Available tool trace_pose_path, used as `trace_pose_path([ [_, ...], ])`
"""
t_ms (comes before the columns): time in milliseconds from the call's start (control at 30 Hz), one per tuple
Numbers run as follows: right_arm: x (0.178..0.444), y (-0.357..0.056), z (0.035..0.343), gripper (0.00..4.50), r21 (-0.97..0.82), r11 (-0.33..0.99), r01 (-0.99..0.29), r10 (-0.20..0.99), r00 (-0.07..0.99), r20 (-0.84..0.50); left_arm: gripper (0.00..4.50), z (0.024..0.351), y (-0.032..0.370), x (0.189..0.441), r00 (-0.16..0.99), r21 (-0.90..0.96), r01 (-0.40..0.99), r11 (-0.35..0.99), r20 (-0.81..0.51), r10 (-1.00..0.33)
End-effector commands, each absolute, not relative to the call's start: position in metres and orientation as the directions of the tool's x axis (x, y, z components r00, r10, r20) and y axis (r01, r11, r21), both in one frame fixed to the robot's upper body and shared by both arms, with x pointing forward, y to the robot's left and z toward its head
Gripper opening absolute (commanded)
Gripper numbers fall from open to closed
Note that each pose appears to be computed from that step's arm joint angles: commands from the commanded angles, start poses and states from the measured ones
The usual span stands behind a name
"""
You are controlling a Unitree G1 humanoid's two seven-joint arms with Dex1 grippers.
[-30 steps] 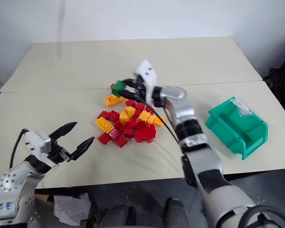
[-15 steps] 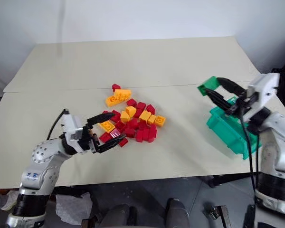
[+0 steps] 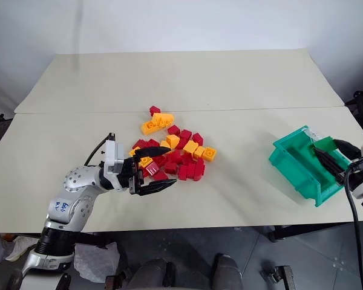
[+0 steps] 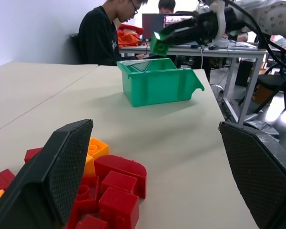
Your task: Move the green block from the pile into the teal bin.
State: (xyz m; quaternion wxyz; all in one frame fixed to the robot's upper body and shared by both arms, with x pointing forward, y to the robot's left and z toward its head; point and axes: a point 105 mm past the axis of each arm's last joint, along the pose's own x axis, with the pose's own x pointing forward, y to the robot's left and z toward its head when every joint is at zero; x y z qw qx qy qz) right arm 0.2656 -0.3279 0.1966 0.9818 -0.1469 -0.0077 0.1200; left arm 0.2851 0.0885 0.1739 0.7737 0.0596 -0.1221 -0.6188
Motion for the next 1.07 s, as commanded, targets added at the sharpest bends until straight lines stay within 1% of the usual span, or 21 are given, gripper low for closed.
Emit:
trace_pose_path([
  [33,0.268,-0.333,0.199,2.18,-0.269,0.937,-0.223,0.227,0.974,-0.018,4.50,0.182,0.091,0.284,0.204,0.275,0.933,0.233,0.131,-0.970],
  [67,0.270,-0.335,0.200,2.18,-0.261,0.940,-0.221,0.226,0.974,-0.013,4.50,0.181,0.094,0.284,0.218,0.277,0.929,0.246,0.130,-0.967],
  [100,0.271,-0.336,0.201,2.72,-0.259,0.940,-0.220,0.226,0.974,-0.008,4.50,0.180,0.095,0.284,0.227,0.278,0.926,0.255,0.128,-0.965],
  [133,0.271,-0.337,0.205,2.94,-0.251,0.943,-0.217,0.225,0.974,0.004,4.50,0.179,0.099,0.285,0.255,0.282,0.918,0.281,0.126,-0.959],
  [267,0.271,-0.339,0.221,4.23,-0.264,0.938,-0.225,0.241,0.970,0.029,4.50,0.177,0.116,0.287,0.336,0.278,0.891,0.359,0.128,-0.933],
  [300,0.272,-0.339,0.225,4.49,-0.265,0.937,-0.227,0.245,0.969,0.034,4.50,0.176,0.121,0.287,0.353,0.277,0.885,0.374,0.122,-0.927],
  [333,0.272,-0.337,0.231,4.49,-0.278,0.930,-0.239,0.263,0.963,0.052,4.50,0.174,0.125,0.287,0.367,0.278,0.880,0.385,0.114,-0.923],
  [400,0.273,-0.317,0.246,4.49,-0.302,0.898,-0.320,0.365,0.925,0.107,4.50,0.171,0.135,0.286,0.400,0.279,0.869,0.410,0.095,-0.912],
  [467,0.272,-0.291,0.253,4.49,-0.348,0.835,-0.427,0.488,0.867,0.107,4.50,0.167,0.149,0.289,0.468,0.289,0.836,0.467,0.069,-0.881],
  [533,0.273,-0.275,0.249,4.49,-0.379,0.785,-0.490,0.552,0.831,0.070,4.50,0.163,0.158,0.288,0.486,0.301,0.826,0.476,0.048,-0.873],
  [567,0.270,-0.263,0.247,4.49,-0.383,0.742,-0.550,0.618,0.783,0.070,4.50,0.161,0.164,0.286,0.503,0.302,0.818,0.489,0.036,-0.863],
  [633,0.266,-0.244,0.235,4.49,-0.383,0.654,-0.653,0.713,0.700,0.024,4.50,0.157,0.174,0.280,0.519,0.282,0.817,0.503,0.021,-0.855],
  [667,0.262,-0.233,0.226,4.49,-0.375,0.594,-0.712,0.766,0.643,-0.008,4.50,0.155,0.181,0.276,0.535,0.271,0.811,0.519,0.016,-0.844],
  [733,0.258,-0.220,0.211,4.49,-0.375,0.517,-0.770,0.817,0.574,-0.050,4.50,0.150,0.191,0.269,0.565,0.274,0.793,0.543,0.000,-0.825],
  [800,0.255,-0.214,0.203,4.49,-0.359,0.481,-0.800,0.843,0.535,-0.063,4.50,0.145,0.197,0.266,0.583,0.287,0.782,0.553,-0.025,-0.812],
  [900,0.241,-0.207,0.165,4.49,-0.344,0.386,-0.856,0.875,0.458,-0.158,4.50,0.140,0.210,0.259,0.641,0.309,0.738,0.600,-0.041,-0.767],
  [967,0.236,-0.205,0.153,4.49,-0.339,0.378,-0.862,0.879,0.448,-0.161,4.50,0.139,0.213,0.255,0.662,0.317,0.718,0.620,-0.036,-0.748],
  [1067,0.235,-0.205,0.146,4.49,-0.328,0.396,-0.857,0.876,0.460,-0.143,4.50,0.141,0.214,0.254,0.679,0.337,0.697,0.634,-0.022,-0.734],
])
